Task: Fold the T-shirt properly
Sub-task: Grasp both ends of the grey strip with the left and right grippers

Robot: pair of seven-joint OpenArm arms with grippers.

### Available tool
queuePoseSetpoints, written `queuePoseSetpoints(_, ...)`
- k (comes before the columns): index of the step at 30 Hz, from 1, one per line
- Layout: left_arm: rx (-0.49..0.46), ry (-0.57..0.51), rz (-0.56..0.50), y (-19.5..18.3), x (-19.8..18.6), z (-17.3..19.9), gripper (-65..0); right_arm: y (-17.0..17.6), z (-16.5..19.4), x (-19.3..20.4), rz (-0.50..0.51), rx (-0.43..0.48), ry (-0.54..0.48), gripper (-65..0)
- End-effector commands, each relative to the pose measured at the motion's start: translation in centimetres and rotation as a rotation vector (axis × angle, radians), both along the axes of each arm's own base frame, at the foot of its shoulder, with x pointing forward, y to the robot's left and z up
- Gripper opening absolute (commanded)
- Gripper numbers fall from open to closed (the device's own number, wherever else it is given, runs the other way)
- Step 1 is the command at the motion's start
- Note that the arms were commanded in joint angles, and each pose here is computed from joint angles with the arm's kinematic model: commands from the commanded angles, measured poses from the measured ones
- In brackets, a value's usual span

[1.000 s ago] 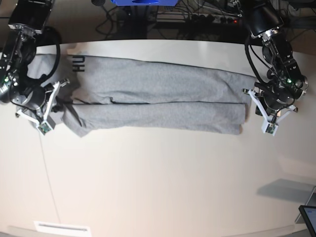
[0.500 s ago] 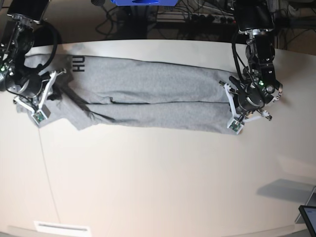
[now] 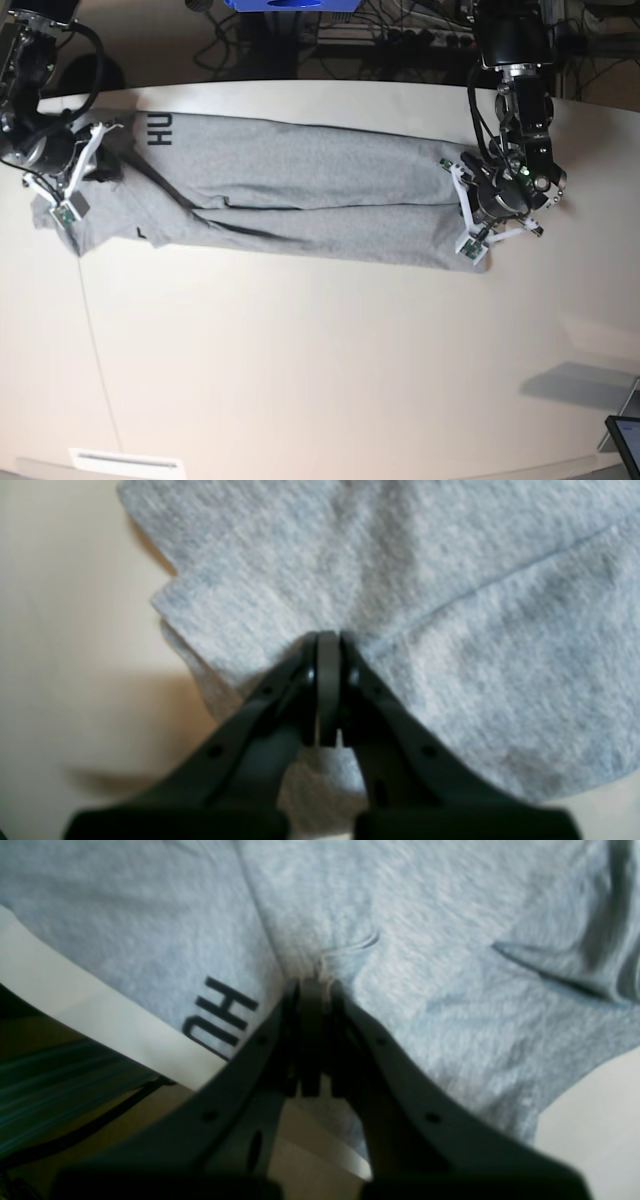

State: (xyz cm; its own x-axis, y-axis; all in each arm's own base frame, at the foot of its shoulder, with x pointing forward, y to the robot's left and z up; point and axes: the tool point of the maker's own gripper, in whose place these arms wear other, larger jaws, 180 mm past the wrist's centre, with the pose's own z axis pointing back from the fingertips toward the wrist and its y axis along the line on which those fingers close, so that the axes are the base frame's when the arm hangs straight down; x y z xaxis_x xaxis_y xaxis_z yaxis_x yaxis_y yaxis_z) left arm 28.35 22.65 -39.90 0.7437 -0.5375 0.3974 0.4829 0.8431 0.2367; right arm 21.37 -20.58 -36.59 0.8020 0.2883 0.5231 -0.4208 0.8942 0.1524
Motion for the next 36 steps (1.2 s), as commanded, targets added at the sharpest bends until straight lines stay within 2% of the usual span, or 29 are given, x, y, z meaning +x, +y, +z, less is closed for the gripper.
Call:
queuePoseSetpoints(1,0.016,-0.024,-0.004,0.5,0.7,0.8,-65.0,-0.3,0.9,0.4,0.010,-0.002,-0.035,-65.0)
queuePoseSetpoints(18,0.012,-0.016,-0.002,0.5,0.5,0.5,-65.0,-0.6,-0.7,-2.7,0.013,-0.011,0.050,-65.0)
queuePoseSetpoints(27,0.031,-0.051,-0.020,0.1,0.2,1.8,-65.0,-0.6,-1.5,-4.3,0.014,-0.012,0.094,-65.0)
queuePoseSetpoints(36,0.035,-0.042,-0.024,0.1,-0.4,1.6,-65.0,-0.6,-1.6,-4.6,0.012,-0.011,0.099,-65.0)
